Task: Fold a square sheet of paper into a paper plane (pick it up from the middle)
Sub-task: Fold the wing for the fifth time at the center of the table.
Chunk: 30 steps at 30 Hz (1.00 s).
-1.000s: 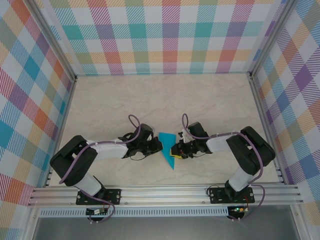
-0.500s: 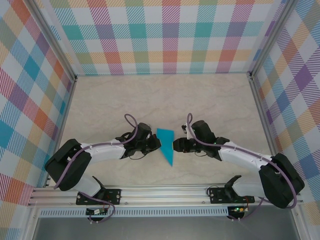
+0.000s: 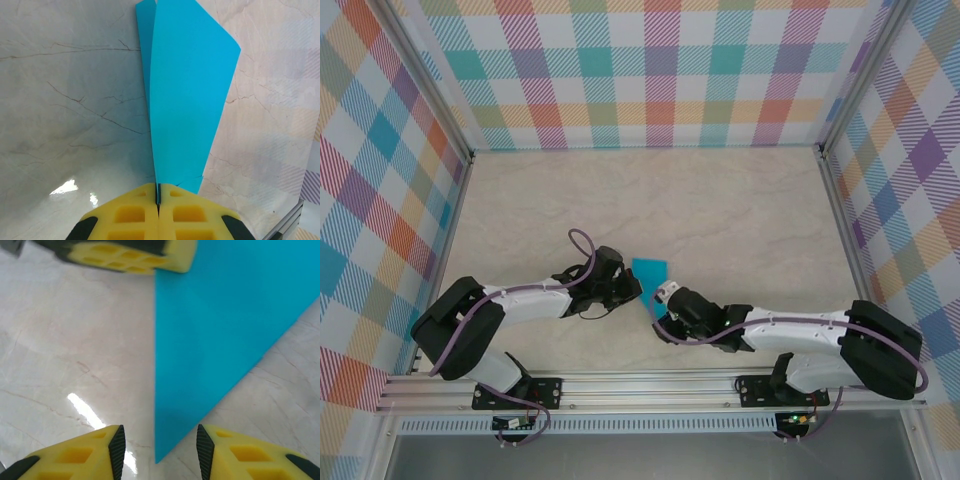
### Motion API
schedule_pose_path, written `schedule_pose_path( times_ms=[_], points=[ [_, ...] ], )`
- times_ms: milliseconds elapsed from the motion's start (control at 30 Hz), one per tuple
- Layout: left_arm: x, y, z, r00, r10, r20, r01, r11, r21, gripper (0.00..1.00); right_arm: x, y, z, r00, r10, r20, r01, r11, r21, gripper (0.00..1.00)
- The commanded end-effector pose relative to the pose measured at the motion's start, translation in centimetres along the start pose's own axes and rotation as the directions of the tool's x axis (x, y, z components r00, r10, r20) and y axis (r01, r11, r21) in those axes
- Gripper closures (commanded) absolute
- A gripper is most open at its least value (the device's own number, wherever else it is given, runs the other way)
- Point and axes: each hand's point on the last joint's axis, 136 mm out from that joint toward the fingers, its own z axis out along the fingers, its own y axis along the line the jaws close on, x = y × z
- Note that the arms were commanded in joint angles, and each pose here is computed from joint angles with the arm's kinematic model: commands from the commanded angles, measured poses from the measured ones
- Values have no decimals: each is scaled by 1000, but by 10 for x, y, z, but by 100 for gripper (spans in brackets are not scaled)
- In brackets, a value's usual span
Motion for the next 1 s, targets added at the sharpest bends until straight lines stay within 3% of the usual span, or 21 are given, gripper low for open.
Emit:
schedule_pose_path(
  times_ms=[0, 233, 700, 967],
  points=[
    [4, -2, 3, 1000, -7, -16, 7, 1000, -17, 98, -18, 1, 5, 990, -125, 62, 119, 988, 97, 54],
    [4, -2, 4, 1000, -7, -23, 6, 1000, -22, 98, -22, 0, 26, 979, -198, 43, 184, 958, 220, 55],
    [7, -7, 6, 999, -13, -41, 13, 1000, 5, 97, -18, -7, 45, 972, -231, 32, 213, 938, 275, 59],
    [6, -7, 6, 999, -14, -39, 14, 1000, 1, 97, -13, -17, 42, 977, -208, 38, 186, 930, 317, 68]
  ],
)
